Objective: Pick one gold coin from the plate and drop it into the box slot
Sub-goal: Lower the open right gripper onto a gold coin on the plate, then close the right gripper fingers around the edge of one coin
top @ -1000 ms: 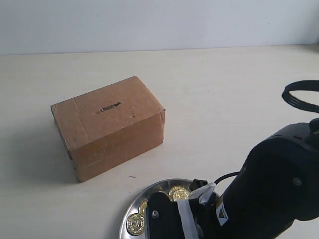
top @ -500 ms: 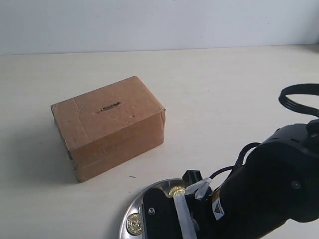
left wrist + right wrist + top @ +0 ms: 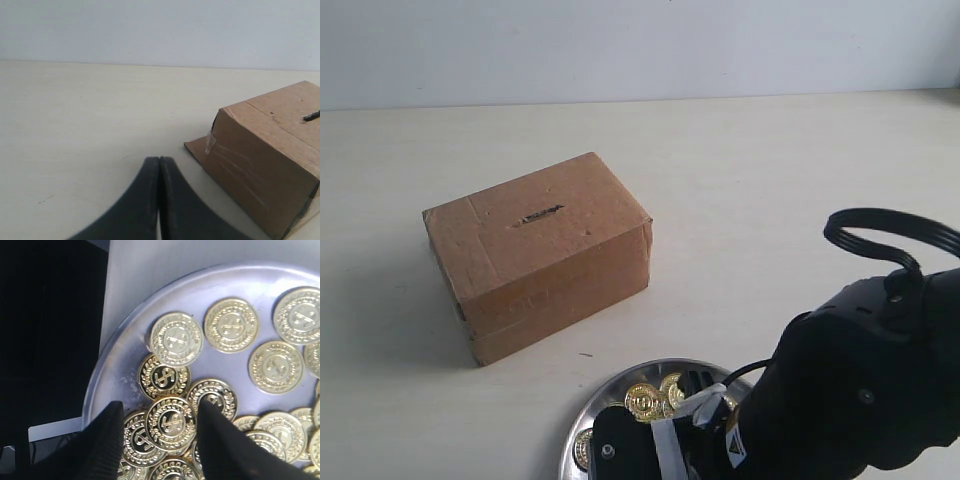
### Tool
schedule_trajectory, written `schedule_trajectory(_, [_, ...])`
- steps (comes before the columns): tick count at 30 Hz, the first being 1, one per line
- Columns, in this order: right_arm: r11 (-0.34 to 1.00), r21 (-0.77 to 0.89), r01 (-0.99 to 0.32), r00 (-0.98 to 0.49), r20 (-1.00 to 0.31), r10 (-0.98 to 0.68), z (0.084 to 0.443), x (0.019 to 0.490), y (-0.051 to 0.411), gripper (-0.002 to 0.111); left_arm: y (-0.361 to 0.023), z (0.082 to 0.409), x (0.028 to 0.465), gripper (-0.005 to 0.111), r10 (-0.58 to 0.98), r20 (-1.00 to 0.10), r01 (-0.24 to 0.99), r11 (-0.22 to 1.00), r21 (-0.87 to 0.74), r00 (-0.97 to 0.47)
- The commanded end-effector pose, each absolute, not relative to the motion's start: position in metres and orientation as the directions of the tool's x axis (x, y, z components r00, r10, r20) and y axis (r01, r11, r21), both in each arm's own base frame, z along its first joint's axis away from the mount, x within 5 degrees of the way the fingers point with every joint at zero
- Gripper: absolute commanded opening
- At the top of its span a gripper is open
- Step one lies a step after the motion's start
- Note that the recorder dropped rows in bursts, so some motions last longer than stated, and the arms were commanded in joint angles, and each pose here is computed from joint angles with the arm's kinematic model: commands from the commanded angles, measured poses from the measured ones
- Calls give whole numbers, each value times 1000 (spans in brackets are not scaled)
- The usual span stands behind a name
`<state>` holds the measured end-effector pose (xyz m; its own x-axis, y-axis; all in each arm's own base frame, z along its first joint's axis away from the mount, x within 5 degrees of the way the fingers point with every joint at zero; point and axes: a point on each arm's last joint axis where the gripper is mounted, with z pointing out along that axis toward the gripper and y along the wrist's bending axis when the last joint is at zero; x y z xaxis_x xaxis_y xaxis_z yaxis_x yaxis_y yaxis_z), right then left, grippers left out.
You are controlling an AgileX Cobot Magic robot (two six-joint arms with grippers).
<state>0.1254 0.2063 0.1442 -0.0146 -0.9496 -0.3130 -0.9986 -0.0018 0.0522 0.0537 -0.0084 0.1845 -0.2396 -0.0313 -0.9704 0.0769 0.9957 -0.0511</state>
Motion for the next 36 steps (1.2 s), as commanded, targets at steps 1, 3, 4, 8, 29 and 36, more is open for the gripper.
schedule_trajectory(1, [3,43,-999,-17,-325,-945,146,126,209,45,-8,184,54,0,-29,-972,77,996,-48,-232])
schedule_trajectory(3, [4,34,-999,-16,-330,-944,146,127,209,45,-8,184,54,0,-29,-972,77,996,-48,-232])
schedule_trajectory(4, [7,27,-1000,-16,-334,-942,146,128,209,45,-8,184,54,0,-29,-972,77,996,-48,-232])
schedule_trajectory(8, [-1,-4,-1000,3,-332,-943,145,130,209,45,-8,184,54,0,-29,-972,77,996,-48,-232])
schedule_trajectory(29, [78,62,-995,-92,-266,-960,124,132,211,45,-8,184,54,0,-29,-972,77,996,-48,-232])
schedule_trajectory(36, [81,71,-994,-96,-257,-962,121,131,211,45,-8,184,54,0,-29,-972,77,996,-48,-232])
